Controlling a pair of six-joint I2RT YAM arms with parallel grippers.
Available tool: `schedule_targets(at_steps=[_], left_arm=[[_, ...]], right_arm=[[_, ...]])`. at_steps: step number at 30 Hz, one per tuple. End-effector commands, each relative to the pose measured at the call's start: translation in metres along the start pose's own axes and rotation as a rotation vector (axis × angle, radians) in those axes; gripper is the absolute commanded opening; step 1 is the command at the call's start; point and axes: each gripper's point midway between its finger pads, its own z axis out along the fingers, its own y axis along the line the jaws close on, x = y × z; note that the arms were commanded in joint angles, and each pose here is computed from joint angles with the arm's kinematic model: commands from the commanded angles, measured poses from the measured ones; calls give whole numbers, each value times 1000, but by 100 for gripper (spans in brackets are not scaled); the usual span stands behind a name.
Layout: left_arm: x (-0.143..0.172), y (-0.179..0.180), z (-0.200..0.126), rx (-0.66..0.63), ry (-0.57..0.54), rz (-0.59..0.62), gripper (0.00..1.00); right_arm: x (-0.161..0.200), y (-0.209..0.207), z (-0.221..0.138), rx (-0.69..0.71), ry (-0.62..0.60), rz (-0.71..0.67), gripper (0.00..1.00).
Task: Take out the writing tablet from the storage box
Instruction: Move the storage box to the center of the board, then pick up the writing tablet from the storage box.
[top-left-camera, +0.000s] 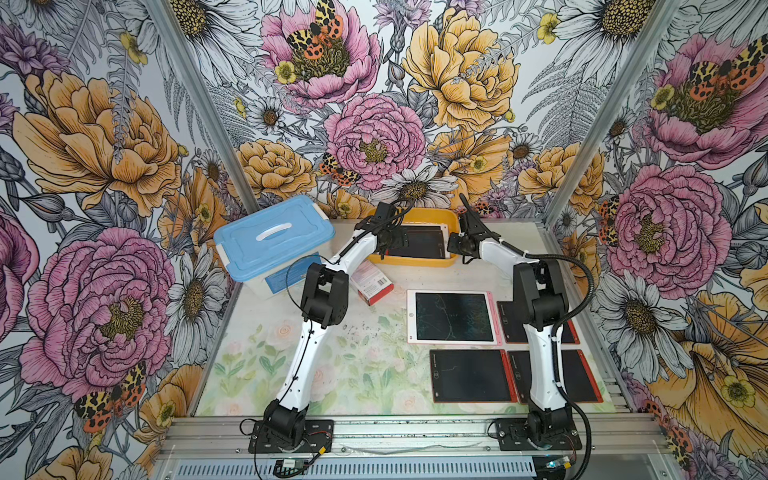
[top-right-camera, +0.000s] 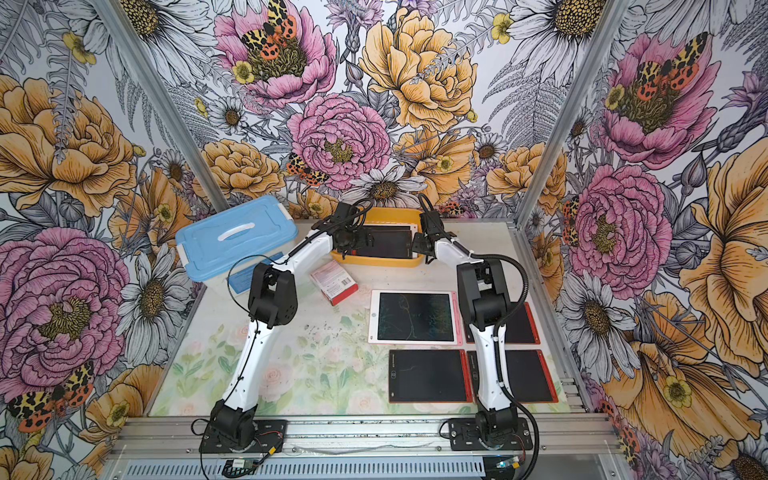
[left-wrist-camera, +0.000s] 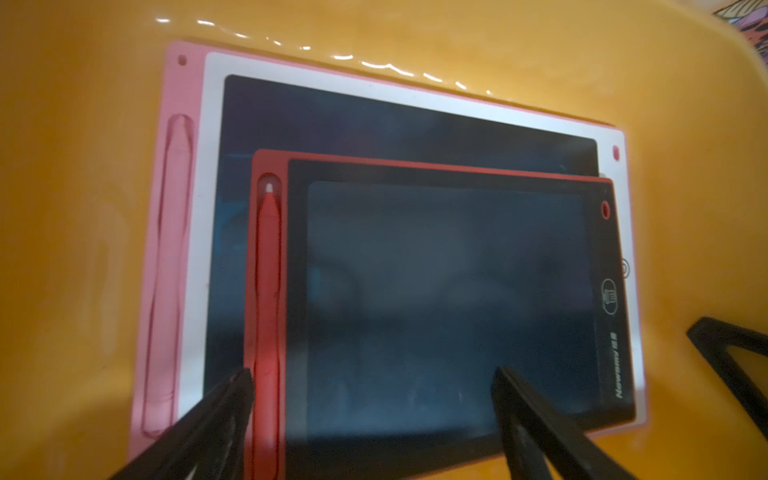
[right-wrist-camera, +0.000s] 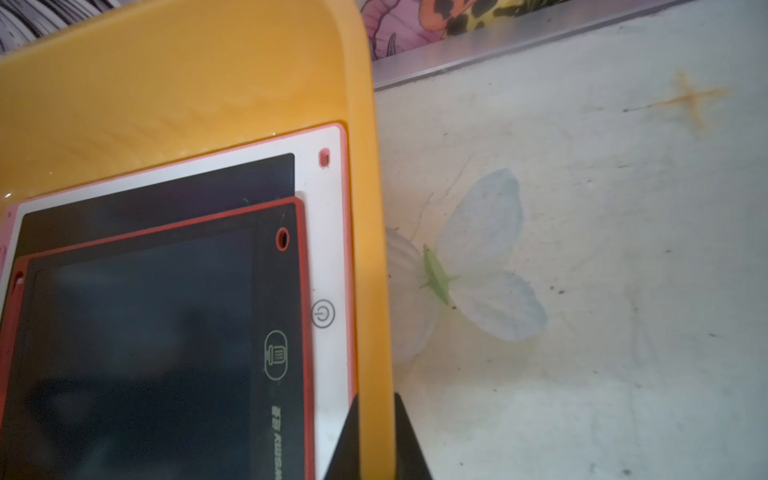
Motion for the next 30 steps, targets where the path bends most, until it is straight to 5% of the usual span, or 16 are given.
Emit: schedule_targets(at_steps=[1,14,30], left_arm=[[-9,15,6,-64,-31,17,93],[-34,36,4,-200,-126,47,96],[2,38,49,-178,-45,-42,96]], right_arm=[[-25,21,-4,-57,-74,-38,8],[-30,20,-4,-41,-90,-42,8],[-28,36,-7,-96,-80,-53,8]])
